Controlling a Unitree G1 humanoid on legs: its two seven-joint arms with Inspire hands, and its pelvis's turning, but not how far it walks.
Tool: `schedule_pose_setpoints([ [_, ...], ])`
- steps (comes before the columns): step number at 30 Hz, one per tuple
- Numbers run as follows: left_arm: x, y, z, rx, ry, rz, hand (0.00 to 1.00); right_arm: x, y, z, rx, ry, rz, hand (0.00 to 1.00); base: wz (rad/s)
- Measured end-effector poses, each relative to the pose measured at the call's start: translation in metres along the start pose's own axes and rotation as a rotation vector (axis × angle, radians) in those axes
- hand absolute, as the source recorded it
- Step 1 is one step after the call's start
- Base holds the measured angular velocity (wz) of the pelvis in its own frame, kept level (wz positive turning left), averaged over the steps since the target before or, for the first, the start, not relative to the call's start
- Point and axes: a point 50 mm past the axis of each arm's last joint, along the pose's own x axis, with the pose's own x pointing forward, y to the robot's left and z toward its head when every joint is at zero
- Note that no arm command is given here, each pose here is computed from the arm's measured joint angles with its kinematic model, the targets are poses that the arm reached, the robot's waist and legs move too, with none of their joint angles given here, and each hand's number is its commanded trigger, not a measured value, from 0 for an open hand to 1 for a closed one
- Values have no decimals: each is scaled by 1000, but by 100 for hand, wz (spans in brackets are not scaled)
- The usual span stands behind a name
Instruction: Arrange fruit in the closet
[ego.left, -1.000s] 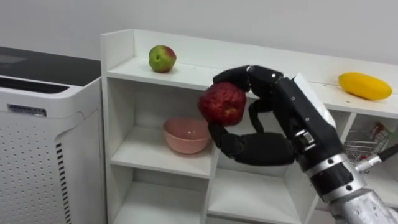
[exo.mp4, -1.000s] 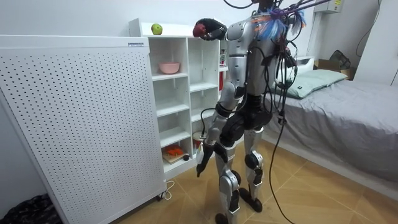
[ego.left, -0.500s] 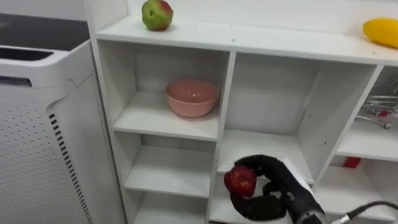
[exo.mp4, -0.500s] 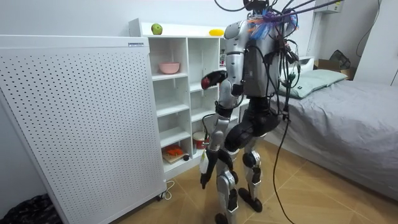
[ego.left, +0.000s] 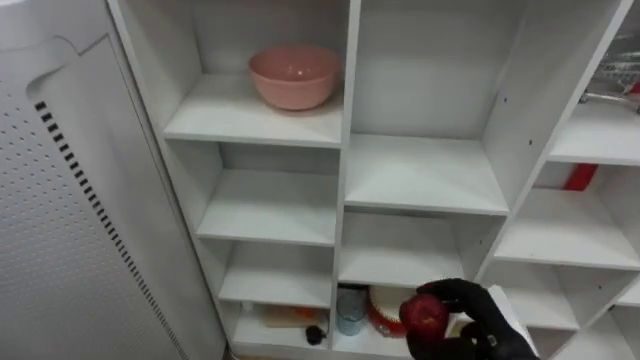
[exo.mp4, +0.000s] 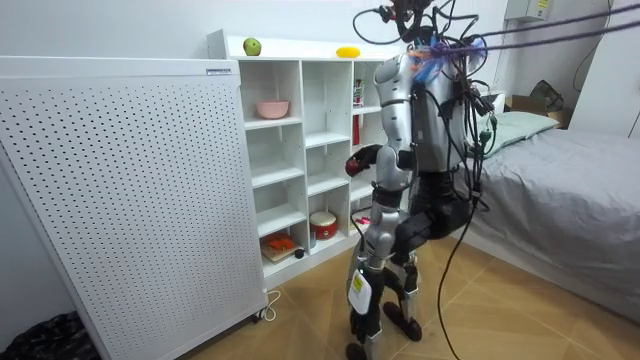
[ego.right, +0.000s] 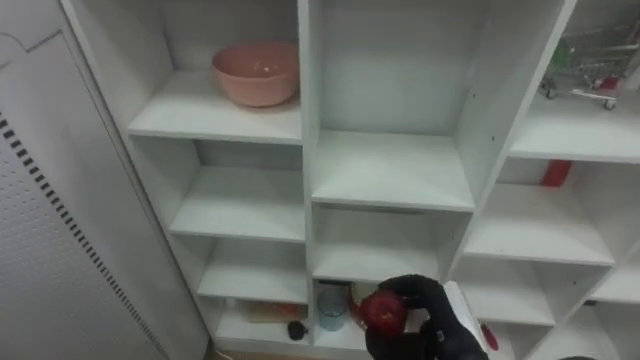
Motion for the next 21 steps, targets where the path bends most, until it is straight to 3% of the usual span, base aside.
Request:
schedule_pose_setpoints([
  [10, 0, 7, 10, -36, -52, 26, 0, 20, -33, -5, -37, 68, -134, 100, 9],
  [21, -2, 28, 11, -7, -75, 113, 0, 49, -72, 49, -63, -50, -282, 100, 6],
])
